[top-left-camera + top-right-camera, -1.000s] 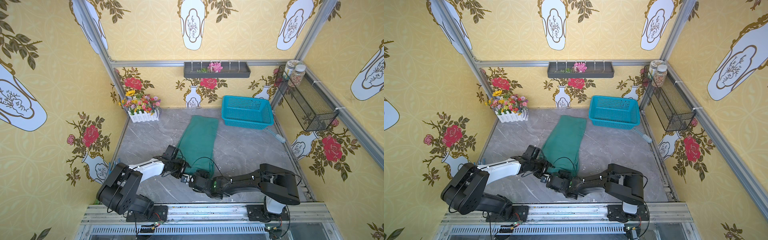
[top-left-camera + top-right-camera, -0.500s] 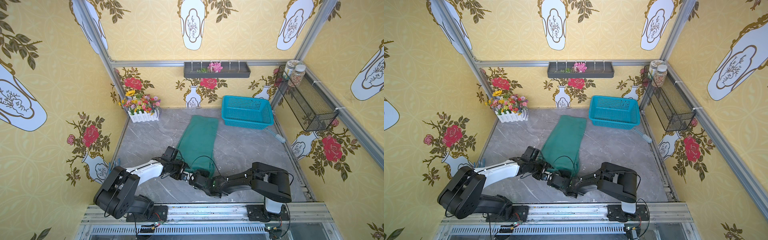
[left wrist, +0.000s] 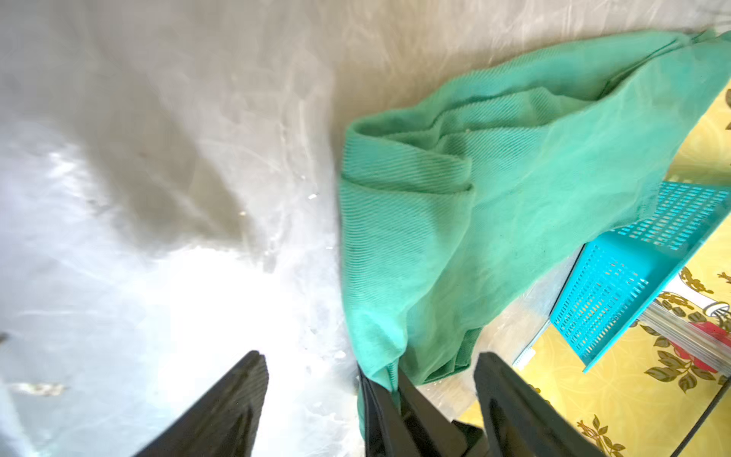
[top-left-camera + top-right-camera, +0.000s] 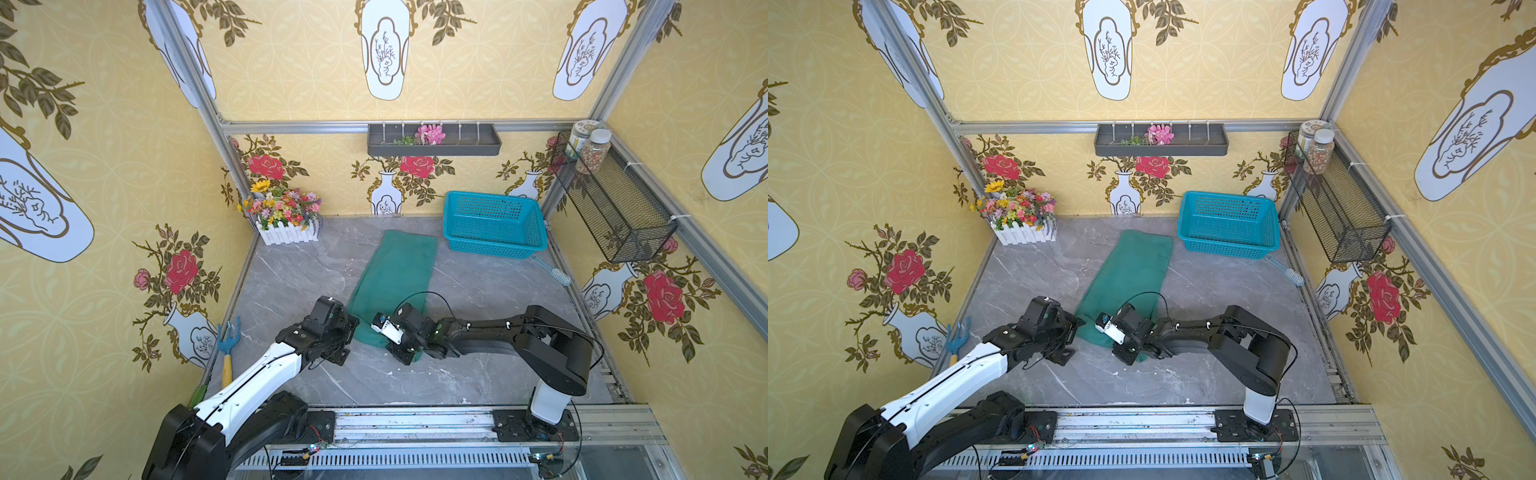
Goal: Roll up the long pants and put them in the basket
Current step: Roll the long pant at the center of the board.
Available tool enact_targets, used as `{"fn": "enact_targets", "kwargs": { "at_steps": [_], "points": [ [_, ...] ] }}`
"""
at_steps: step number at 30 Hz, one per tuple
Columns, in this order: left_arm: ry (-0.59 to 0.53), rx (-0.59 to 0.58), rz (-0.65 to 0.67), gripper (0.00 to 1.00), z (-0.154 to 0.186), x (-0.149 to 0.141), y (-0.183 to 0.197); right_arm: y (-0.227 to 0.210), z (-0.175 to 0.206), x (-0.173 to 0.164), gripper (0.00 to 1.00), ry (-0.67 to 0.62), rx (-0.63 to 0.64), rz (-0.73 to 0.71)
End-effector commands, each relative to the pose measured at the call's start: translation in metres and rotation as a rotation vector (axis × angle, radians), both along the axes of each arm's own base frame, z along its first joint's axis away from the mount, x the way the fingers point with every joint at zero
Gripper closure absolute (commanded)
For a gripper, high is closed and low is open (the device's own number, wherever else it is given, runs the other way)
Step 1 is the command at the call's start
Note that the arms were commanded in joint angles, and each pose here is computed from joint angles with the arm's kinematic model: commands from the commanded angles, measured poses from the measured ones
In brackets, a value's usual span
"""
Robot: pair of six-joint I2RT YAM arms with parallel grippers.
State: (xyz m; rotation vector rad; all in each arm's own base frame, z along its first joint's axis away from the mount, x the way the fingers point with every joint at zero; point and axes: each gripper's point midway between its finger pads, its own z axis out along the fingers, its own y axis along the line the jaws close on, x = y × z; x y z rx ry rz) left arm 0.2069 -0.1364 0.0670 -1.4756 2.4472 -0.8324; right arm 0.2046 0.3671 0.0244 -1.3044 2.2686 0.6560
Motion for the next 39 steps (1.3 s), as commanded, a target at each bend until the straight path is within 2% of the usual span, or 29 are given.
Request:
{"fn": "enact_targets", "kwargs": {
  "at_steps": [1,6,12,14,17,21,25,31,34,36,37,38,39],
  "points": [
    [-0.04,-0.025,-0.051,0.12,-0.002,-0.007,-0.003,-0.001,0.004,-0.027,1.0,0.3,0.092,0.002],
    [-0.071,-0.103,-0.115,0.12,-0.008,-0.008,-0.019,0.002,0.011,-0.016,1.0,0.461,0.198,-0.03],
    [-0.111,-0.12,-0.16,0.11,-0.009,0.007,-0.033,0.006,0.015,-0.01,1.0,0.55,0.244,-0.026],
    [-0.09,-0.127,-0.172,0.13,-0.016,0.009,-0.038,0.006,0.015,-0.007,1.0,0.569,0.254,-0.032],
    [-0.054,-0.131,-0.174,0.2,-0.029,0.01,-0.041,0.007,0.016,-0.005,1.0,0.597,0.267,-0.036],
    [-0.038,-0.12,-0.173,0.33,-0.037,0.017,-0.045,0.007,0.015,-0.004,1.0,0.624,0.275,-0.039],
    [-0.028,-0.074,-0.193,0.37,-0.043,0.027,-0.046,0.008,0.015,-0.007,1.0,0.653,0.281,-0.028],
    [0.033,-0.051,-0.221,0.63,-0.057,0.025,-0.045,0.004,0.013,0.002,0.99,0.645,0.283,-0.057],
    [0.066,-0.034,-0.236,0.75,-0.062,0.022,-0.044,0.002,0.013,0.008,0.93,0.603,0.261,-0.077],
    [0.084,-0.032,-0.245,0.82,-0.065,0.02,-0.045,0.0,0.015,0.013,0.8,0.562,0.248,-0.101],
    [0.097,-0.03,-0.247,0.86,-0.067,0.019,-0.045,-0.001,0.017,0.017,0.71,0.527,0.239,-0.118],
    [0.106,-0.03,-0.252,0.9,-0.068,0.018,-0.045,-0.003,0.019,0.021,0.56,0.48,0.225,-0.143],
    [0.114,-0.031,-0.258,0.94,-0.068,0.017,-0.046,-0.005,0.021,0.024,0.5,0.433,0.212,-0.161]
  ]
}}
